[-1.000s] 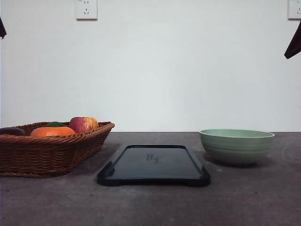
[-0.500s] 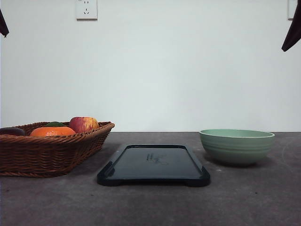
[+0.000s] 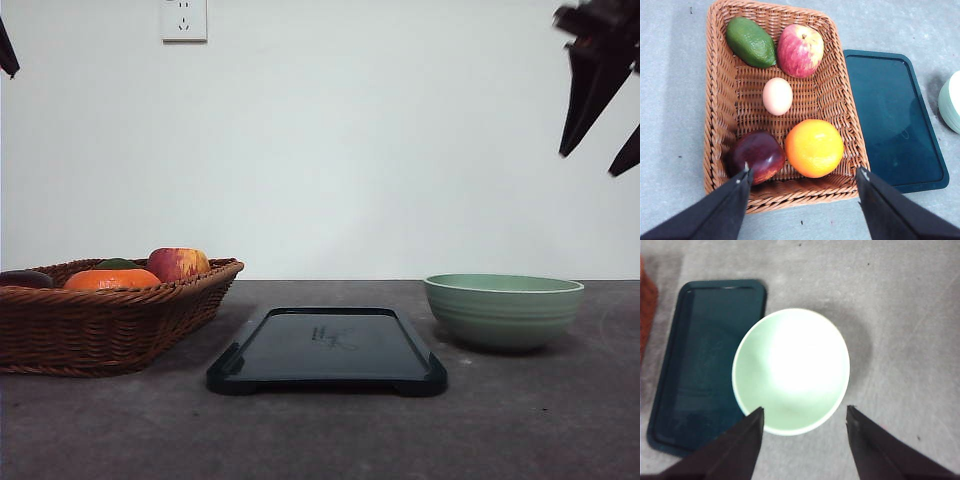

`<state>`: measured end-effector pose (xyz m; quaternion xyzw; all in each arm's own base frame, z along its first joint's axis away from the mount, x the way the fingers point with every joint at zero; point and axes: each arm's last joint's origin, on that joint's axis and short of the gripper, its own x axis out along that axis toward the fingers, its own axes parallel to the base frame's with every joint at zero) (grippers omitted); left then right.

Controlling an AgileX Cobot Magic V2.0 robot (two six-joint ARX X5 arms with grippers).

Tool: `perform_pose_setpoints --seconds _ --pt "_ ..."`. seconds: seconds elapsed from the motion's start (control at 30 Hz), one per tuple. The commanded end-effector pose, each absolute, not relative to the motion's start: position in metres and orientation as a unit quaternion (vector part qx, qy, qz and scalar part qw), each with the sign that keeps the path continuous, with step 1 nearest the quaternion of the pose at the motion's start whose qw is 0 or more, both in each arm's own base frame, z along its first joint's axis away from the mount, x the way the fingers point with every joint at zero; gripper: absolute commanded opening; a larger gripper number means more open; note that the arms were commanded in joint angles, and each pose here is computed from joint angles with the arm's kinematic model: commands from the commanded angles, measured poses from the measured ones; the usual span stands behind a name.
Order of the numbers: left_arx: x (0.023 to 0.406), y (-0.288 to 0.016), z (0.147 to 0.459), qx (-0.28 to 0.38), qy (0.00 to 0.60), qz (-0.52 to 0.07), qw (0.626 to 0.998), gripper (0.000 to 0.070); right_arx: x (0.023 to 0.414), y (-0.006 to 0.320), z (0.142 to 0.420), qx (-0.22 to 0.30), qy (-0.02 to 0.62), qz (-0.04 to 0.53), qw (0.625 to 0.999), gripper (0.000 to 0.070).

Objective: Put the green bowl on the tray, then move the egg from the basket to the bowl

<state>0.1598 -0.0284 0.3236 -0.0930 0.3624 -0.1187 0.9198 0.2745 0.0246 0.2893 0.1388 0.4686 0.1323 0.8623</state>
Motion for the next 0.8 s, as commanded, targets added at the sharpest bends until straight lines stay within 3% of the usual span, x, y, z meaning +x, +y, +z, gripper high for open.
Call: perform_pose_setpoints --seconds 0.0,0.77 --pt "0.161 -0.029 0.331 -0.096 0.348 -0.122 0.924 0.0425 0.285 0.025 0.286 0.136 0.473 0.131 0.861 0.0321" --pt "0.161 -0.029 0.331 -0.096 0.348 -0.122 0.925 0.0425 0.335 0.028 0.204 0.138 0.556 0.104 0.813 0.0298"
